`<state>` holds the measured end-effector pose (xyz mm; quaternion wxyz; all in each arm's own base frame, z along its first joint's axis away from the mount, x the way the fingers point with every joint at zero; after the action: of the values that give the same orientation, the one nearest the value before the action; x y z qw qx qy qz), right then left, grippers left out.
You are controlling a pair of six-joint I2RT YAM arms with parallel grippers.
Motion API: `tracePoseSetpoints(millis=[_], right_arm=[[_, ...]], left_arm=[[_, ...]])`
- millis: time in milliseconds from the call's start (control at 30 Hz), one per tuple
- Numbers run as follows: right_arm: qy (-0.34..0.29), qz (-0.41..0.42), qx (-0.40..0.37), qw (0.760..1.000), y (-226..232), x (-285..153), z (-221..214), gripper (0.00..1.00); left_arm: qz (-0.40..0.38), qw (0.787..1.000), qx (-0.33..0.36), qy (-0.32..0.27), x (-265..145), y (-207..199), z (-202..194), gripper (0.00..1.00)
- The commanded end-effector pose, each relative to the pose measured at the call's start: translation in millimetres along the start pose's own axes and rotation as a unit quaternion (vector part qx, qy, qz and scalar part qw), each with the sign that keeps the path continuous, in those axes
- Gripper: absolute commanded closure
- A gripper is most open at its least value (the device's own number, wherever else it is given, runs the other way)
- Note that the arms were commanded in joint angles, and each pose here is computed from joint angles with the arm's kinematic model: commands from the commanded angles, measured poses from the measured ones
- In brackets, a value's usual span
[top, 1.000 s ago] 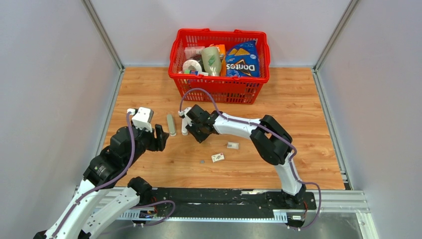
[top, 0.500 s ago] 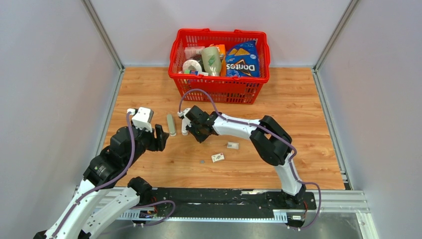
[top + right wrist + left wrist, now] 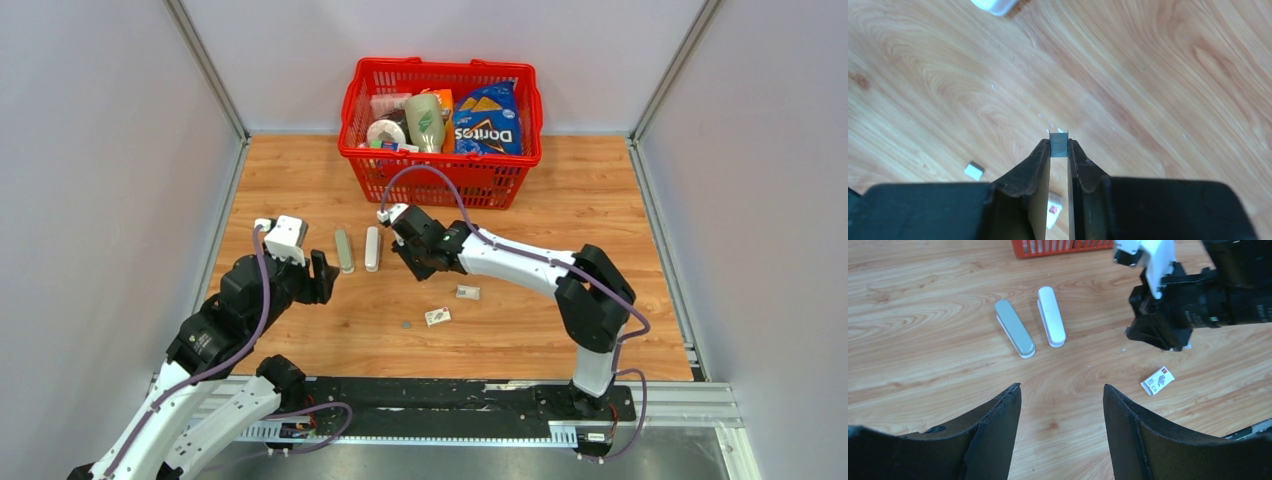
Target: Unload the staples from the stapler
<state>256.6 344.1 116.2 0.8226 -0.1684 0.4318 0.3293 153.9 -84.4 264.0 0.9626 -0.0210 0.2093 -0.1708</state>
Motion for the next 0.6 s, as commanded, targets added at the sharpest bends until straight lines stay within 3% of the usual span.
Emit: tracePoseSetpoints(millis=[0,233,567], right_arm=[[-0.009,-0.042,0.035,0.998,-12,-32,-11,0.82],[0.001,-0.093,0.118,0.989,-27,-54,-44,0.82],[0.002,-0.149,0.203,0.968,-42,-52,-75,0.81]], left_arm=[[-0.005,1.000,0.007,-0.009,-2,0,1,0.32],[-0.011,1.000,0.009,-0.011,-3,-1,2,0.32],[-0.015,1.000,0.009,-0.013,-3,-2,2,0.31]])
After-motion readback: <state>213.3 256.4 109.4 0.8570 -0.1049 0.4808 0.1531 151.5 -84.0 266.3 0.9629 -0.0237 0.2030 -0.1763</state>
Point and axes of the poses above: each gripper's point midway between its finger pads, its own x axis out along the fingers, its own y axis along the line the jaws close on, z = x × y, the point moved 4 cm from there along -x, back along the fingers, and after that the axes turned 1 degree about x, right-handed, at the moved point
